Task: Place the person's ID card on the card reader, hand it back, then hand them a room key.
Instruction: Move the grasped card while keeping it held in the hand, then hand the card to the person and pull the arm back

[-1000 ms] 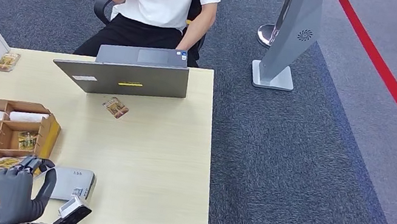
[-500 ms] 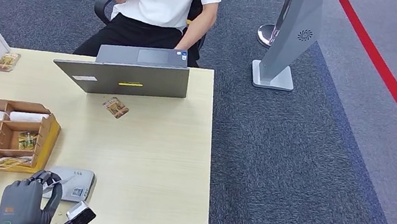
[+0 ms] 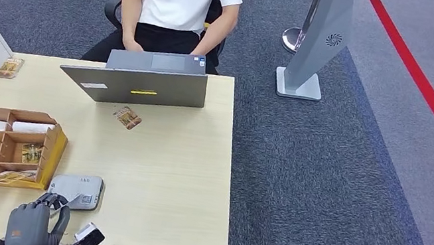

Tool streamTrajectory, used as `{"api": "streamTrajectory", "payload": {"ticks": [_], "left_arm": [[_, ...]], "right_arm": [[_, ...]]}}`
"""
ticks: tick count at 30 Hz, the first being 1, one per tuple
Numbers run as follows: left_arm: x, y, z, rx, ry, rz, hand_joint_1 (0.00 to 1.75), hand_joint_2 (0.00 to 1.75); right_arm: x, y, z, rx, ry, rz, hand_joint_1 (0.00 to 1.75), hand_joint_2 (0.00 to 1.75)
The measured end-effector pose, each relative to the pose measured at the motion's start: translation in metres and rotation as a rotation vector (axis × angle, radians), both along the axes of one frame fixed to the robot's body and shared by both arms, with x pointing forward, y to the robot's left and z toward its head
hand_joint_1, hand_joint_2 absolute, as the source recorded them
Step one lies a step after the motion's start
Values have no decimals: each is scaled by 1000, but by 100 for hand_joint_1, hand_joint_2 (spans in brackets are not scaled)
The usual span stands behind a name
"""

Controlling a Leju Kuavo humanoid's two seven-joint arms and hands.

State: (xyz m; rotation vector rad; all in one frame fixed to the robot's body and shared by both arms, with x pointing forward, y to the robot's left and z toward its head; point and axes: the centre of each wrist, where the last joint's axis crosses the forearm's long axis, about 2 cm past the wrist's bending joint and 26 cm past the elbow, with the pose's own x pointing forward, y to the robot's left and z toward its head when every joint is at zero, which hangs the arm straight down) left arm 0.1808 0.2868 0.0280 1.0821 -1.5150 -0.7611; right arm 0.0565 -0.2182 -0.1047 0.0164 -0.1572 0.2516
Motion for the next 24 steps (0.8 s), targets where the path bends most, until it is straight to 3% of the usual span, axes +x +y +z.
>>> {"api": "streamTrajectory", "payload": {"ticks": [4, 9, 17, 21, 24], "left_arm": [[1, 4, 4, 36, -44, -24, 175, 175], [6, 12, 24, 77, -150, -22, 175, 175], [26, 28, 98, 153, -418, 30, 175, 175], [50, 50, 127, 165, -462, 51, 175, 175], [77, 79, 150, 202, -458, 72, 175, 175]], "right_arm": [[0, 0, 0, 0, 0, 0, 0, 175], [0, 0, 0, -1, -3, -1, 0, 175], [-1, 0, 0, -2, -9, -4, 0, 175], [-1, 0, 0, -1, -10, 3, 0, 175], [0, 0, 0, 0, -11, 18, 0, 175]]}}
